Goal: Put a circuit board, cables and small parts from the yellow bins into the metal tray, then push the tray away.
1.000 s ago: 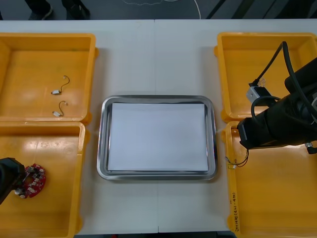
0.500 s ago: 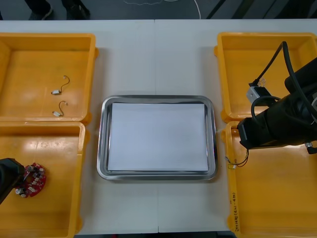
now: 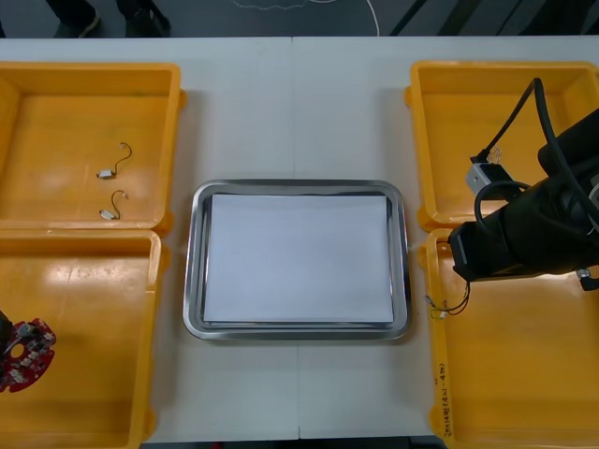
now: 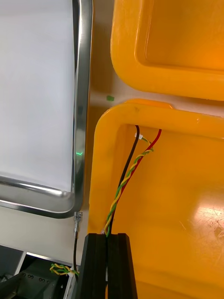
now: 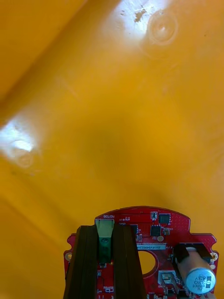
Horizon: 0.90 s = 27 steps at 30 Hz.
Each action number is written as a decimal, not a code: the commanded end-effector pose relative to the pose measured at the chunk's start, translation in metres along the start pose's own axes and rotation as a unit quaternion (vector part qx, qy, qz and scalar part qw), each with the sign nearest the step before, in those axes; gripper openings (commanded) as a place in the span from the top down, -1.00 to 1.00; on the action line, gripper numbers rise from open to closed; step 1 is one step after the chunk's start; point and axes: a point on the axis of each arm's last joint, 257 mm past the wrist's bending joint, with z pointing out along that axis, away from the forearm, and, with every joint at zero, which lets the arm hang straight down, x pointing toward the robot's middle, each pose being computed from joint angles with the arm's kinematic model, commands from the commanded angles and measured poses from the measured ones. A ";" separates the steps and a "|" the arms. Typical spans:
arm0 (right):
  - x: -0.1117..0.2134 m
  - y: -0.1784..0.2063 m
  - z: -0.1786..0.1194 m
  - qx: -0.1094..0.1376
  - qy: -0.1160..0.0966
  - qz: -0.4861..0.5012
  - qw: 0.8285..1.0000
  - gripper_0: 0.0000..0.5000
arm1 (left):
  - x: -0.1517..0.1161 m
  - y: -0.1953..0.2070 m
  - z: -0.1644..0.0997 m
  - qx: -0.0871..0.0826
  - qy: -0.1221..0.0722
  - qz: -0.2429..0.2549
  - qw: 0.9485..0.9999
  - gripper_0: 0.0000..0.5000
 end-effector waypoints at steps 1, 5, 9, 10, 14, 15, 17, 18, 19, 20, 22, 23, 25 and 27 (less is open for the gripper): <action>-0.008 0.013 -0.008 -0.003 -0.018 -0.018 1.000 1.00 | -0.030 0.000 -0.040 -0.010 -0.029 0.055 0.998 1.00; -0.008 0.012 -0.008 -0.002 -0.017 -0.019 1.000 1.00 | -0.037 -0.005 -0.057 -0.014 -0.031 0.080 0.996 1.00; -0.008 0.012 -0.008 -0.002 -0.018 -0.019 1.000 1.00 | -0.043 -0.021 -0.077 -0.006 -0.037 0.110 0.993 1.00; -0.008 0.012 -0.008 -0.002 -0.018 -0.019 1.000 1.00 | -0.046 -0.029 -0.082 0.003 -0.040 0.119 0.992 1.00; -0.009 0.011 -0.008 0.000 -0.018 -0.019 1.000 1.00 | -0.050 -0.052 -0.100 0.028 -0.046 0.149 0.987 1.00; -0.009 0.011 -0.008 -0.001 -0.018 -0.019 1.000 1.00 | -0.050 -0.060 -0.105 0.037 -0.047 0.158 0.986 1.00; -0.009 0.011 -0.008 -0.001 -0.018 -0.019 1.000 1.00 | -0.050 -0.071 -0.113 0.050 -0.046 0.172 0.983 1.00; -0.009 0.011 -0.008 -0.001 -0.018 -0.019 1.000 1.00 | -0.050 -0.076 -0.117 0.055 -0.045 0.181 0.981 1.00; -0.008 0.012 -0.008 -0.002 -0.017 -0.020 1.000 1.00 | -0.048 -0.081 -0.120 0.059 -0.044 0.191 0.979 1.00; -0.009 0.011 -0.008 -0.001 -0.018 -0.020 1.000 1.00 | -0.048 -0.084 -0.121 0.060 -0.044 0.196 0.978 1.00; -0.009 0.011 -0.008 -0.001 -0.018 -0.020 1.000 1.00 | -0.047 -0.096 -0.128 0.065 -0.046 0.216 0.973 1.00; -0.009 0.011 -0.008 -0.001 -0.018 -0.020 1.000 1.00 | -0.047 -0.098 -0.129 0.065 -0.047 0.220 0.972 1.00; -0.009 0.011 -0.008 0.000 -0.018 -0.020 1.000 1.00 | -0.045 -0.109 -0.132 0.069 -0.048 0.231 0.969 1.00; -0.009 0.011 -0.008 0.001 -0.019 -0.020 1.000 1.00 | -0.043 -0.118 -0.133 0.074 -0.049 0.231 0.969 1.00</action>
